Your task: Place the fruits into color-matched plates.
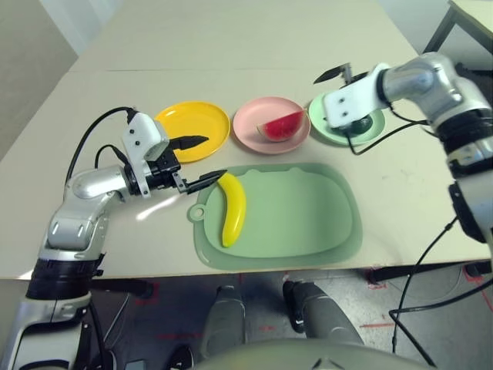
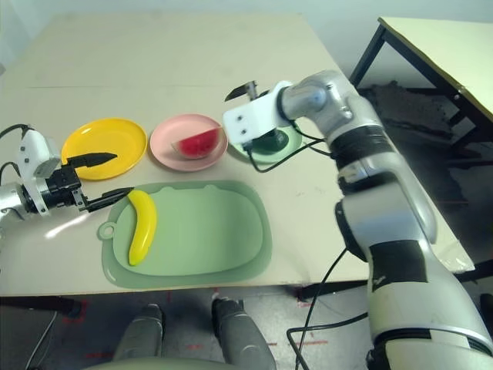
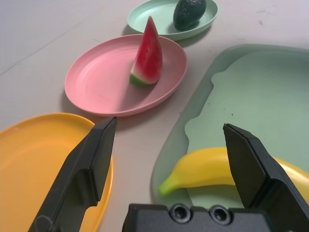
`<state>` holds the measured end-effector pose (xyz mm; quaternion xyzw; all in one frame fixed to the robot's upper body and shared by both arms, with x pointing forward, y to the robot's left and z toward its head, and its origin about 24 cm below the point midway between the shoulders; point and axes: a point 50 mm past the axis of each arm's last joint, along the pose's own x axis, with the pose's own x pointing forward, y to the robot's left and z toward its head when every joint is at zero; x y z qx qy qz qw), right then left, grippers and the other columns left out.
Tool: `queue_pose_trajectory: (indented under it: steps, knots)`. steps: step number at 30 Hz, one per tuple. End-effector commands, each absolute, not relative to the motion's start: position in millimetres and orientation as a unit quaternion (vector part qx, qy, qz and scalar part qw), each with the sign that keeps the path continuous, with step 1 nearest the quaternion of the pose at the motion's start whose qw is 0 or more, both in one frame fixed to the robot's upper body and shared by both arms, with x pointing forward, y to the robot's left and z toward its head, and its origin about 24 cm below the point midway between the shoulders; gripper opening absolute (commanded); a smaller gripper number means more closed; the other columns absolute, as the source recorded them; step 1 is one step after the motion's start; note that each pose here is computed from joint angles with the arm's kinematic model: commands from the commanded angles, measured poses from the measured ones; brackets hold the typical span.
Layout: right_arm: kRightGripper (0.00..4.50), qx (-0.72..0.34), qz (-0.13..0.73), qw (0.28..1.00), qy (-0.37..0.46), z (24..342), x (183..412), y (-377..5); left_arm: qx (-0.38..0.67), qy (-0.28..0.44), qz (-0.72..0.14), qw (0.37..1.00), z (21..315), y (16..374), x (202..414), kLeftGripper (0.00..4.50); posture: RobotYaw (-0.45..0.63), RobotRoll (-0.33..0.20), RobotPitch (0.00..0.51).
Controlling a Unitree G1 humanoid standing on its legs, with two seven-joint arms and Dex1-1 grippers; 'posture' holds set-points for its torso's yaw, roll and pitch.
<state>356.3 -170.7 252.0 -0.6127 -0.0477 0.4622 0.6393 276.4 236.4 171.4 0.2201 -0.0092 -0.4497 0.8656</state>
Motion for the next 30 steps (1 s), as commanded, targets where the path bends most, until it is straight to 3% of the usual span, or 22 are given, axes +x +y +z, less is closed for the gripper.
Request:
queue_pose_trajectory:
  steps: [1,5,13,22,30]
  knots:
    - [4.47,-0.519,0.508,0.687,-0.035,243,332,-167,0.240,-0.002,-0.461,0.854,168,239,278,4.50,-0.10,0.000,0.162]
    - [4.47,-0.349,0.582,0.734,0.013,206,297,-160,0.293,0.001,-0.480,0.827,166,243,280,4.50,-0.10,0.000,0.166]
    - [4.47,-0.230,0.591,0.773,-0.002,168,275,-150,0.432,-0.022,-0.522,0.735,174,246,282,4.50,-0.09,0.000,0.176]
    - [4.47,-0.219,0.566,0.795,0.005,129,274,-159,0.501,-0.091,-0.606,0.610,188,212,285,4.50,-0.07,0.000,0.175]
    - [4.47,-0.221,0.555,0.802,0.005,117,271,-163,0.538,-0.057,-0.687,0.485,200,193,293,4.50,-0.12,0.000,0.170]
